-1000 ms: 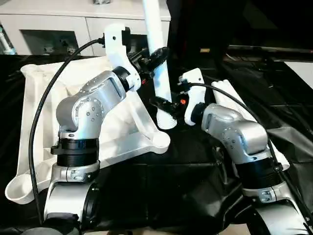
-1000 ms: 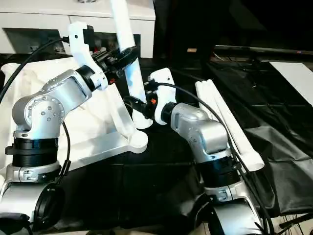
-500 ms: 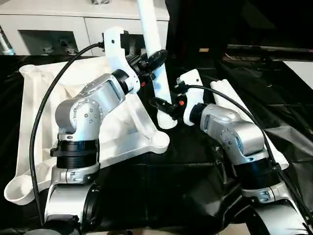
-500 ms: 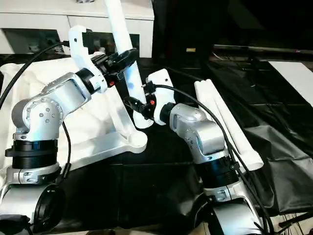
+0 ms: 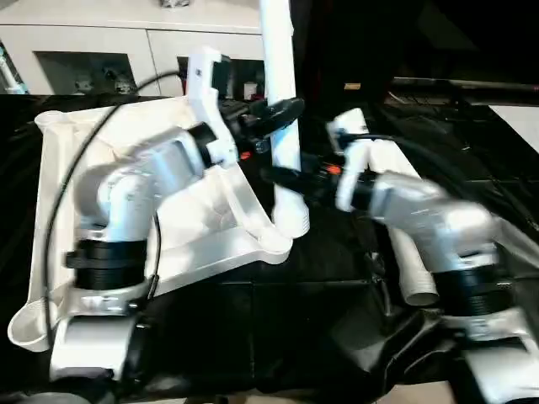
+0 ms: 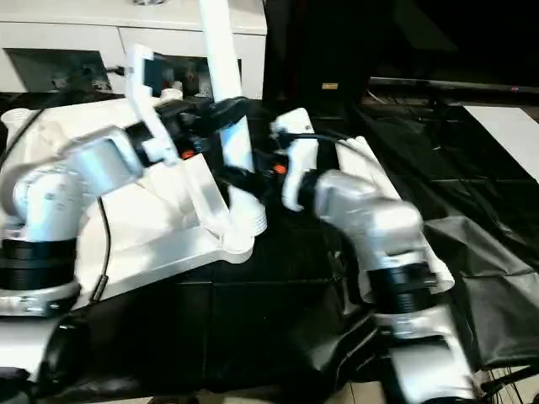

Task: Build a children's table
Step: Pick table leg

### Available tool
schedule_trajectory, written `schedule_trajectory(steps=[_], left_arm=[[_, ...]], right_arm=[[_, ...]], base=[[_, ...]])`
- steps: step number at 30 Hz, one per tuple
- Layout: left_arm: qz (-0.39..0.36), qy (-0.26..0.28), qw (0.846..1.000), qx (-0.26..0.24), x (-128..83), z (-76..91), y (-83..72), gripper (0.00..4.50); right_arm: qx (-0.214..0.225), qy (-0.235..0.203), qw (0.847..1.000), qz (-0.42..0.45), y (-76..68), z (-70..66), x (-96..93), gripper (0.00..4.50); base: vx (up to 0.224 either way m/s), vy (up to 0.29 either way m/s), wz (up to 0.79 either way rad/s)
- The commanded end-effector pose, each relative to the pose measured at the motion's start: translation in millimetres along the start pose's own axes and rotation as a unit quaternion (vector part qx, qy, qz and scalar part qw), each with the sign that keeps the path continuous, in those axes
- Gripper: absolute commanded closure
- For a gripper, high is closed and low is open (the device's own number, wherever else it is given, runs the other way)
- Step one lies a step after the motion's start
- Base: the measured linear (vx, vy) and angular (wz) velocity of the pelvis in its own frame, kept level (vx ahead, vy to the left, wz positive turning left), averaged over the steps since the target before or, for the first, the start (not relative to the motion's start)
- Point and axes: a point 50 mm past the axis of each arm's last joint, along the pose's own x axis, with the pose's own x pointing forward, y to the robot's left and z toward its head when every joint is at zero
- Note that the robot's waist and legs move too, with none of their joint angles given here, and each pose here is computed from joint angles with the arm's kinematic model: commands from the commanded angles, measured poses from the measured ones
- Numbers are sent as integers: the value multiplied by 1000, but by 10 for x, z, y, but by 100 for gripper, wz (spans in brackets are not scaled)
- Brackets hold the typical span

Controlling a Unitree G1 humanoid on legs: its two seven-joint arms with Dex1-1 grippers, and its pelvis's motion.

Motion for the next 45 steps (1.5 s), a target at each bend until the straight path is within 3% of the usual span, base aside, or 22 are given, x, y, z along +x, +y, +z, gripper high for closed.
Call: schedule_trajectory(steps=[1, 9, 20, 38, 45], left_arm=[[-25, -5, 1000, 11, 14, 102, -70, 270], [-65, 7, 998, 14, 1, 133, -100, 271], [-87, 27, 995, 42, -10, 83, -156, 271], [-98, 21, 993, 56, -2, 74, -186, 271], [-99, 20, 993, 57, -6, 72, -188, 271]], right_arm=[[-12, 15, 999, 32, 60, 32, -30, 130], [-11, 53, 996, 69, 54, 5, -137, 130], [-6, 58, 995, 81, 22, 42, -133, 130], [30, 67, 993, 89, 35, -25, -55, 130], [34, 68, 993, 91, 37, -41, -50, 211]], base=[[0, 0, 0], [0, 0, 0], [0, 0, 0], [0, 0, 0], [0, 0, 0]])
